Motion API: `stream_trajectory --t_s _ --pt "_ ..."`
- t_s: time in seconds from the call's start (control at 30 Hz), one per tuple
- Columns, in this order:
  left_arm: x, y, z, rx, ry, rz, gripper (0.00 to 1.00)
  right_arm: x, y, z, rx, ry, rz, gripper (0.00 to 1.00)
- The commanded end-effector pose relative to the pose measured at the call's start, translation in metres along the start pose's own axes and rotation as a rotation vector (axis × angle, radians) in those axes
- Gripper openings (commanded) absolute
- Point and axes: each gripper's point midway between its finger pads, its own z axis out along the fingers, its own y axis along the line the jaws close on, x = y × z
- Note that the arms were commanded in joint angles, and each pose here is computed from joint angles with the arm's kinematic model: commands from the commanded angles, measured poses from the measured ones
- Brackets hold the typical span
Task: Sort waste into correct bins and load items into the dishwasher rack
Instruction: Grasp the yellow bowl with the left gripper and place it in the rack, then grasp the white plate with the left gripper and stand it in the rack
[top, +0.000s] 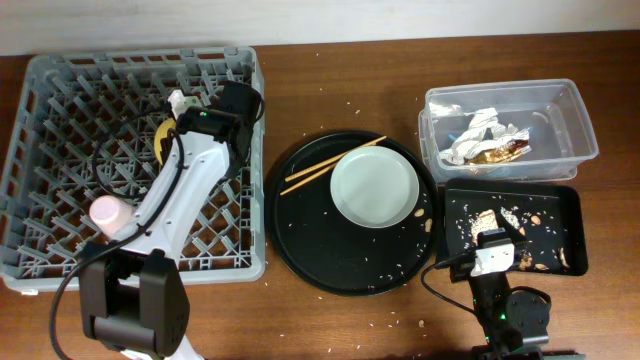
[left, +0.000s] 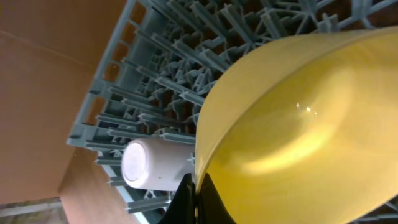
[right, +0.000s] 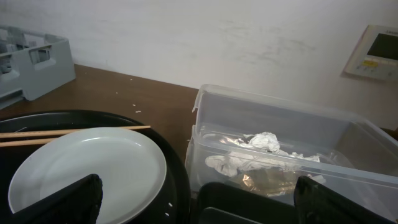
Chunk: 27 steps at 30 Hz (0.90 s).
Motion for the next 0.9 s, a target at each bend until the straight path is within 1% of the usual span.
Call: stream_trajectory --t_s 0.0,0.1,0.23,0.27,0.3,0.33,0.4,0.43,0.5,0.53,0.57,0.6,0.63,0.67,0.7,0.73,0.77,0.8,0.83,0.87 --pt "0.026 -0.036 -0.007 0.180 0.118 0.021 0.00 0.002 0.000 0.000 -0.002 -0.001 -0.003 0.98" --pt "0.043 -0.056 -0.015 0.295 0.204 0.036 0.00 0.002 0.000 0.000 -0.002 -0.001 -0.003 0.98" --pt "0.059 -0.068 -0.026 0.331 0.229 0.087 0.00 0.002 0.000 0.000 -0.002 -0.001 -0.003 0.98" --pt "0.059 -0.072 -0.032 0.363 0.236 0.087 0.04 0.002 0.000 0.000 -0.002 -0.001 -0.003 0.98" --pt "0.059 -0.075 -0.039 0.401 0.253 0.081 0.24 0.002 0.000 0.000 -0.002 -0.001 -0.003 0.98" --pt "0.056 -0.076 -0.047 0.435 0.265 0.074 0.31 0.002 0.000 0.000 -0.002 -0.001 -0.003 0.99" --pt "0.036 -0.075 -0.077 0.553 0.273 0.038 0.51 0.002 0.000 0.000 -0.002 -0.001 -0.003 0.98" --pt "0.025 -0.079 -0.094 0.634 0.261 0.051 0.57 0.002 0.000 0.000 -0.002 -0.002 -0.003 0.98" --pt "0.016 -0.090 -0.122 0.792 0.268 0.071 0.65 0.002 0.000 0.000 -0.002 -0.001 -0.003 0.98" --pt "0.018 -0.100 -0.135 0.873 0.275 0.100 0.66 0.002 0.000 0.000 -0.002 -0.001 -0.003 0.98" --pt "0.022 -0.115 -0.146 0.932 0.239 0.180 0.66 0.002 0.000 0.000 -0.002 -0.001 -0.003 0.99" --pt "0.028 -0.130 -0.153 0.958 0.194 0.268 0.70 0.002 0.000 0.000 -0.002 -0.001 -0.003 0.98" --pt "0.042 -0.154 -0.159 0.991 0.150 0.391 0.75 0.002 0.000 0.000 -0.002 -0.002 -0.003 0.98" --pt "0.050 -0.164 -0.162 1.011 0.147 0.430 0.76 0.002 0.000 0.000 -0.002 -0.001 -0.003 0.98" --pt "0.076 -0.192 -0.170 1.078 0.184 0.514 0.76 0.002 0.000 0.000 -0.002 -0.001 -0.003 0.98" --pt "0.100 -0.214 -0.168 1.106 0.236 0.561 0.76 0.002 0.000 0.000 -0.002 -0.001 -0.003 0.99" --pt "0.112 -0.224 -0.164 1.106 0.263 0.583 0.75 0.002 0.000 0.000 -0.002 -0.002 -0.003 0.98" --pt "0.126 -0.237 -0.156 1.099 0.300 0.615 0.73 0.002 0.000 0.000 -0.002 -0.001 -0.003 0.98" --pt "0.139 -0.247 -0.154 1.127 0.323 0.668 0.69 0.002 0.000 0.000 -0.002 -0.001 -0.003 0.98" --pt "0.158 -0.258 -0.157 1.196 0.373 0.725 0.64 0.002 0.000 0.000 -0.002 -0.001 -0.003 0.99"
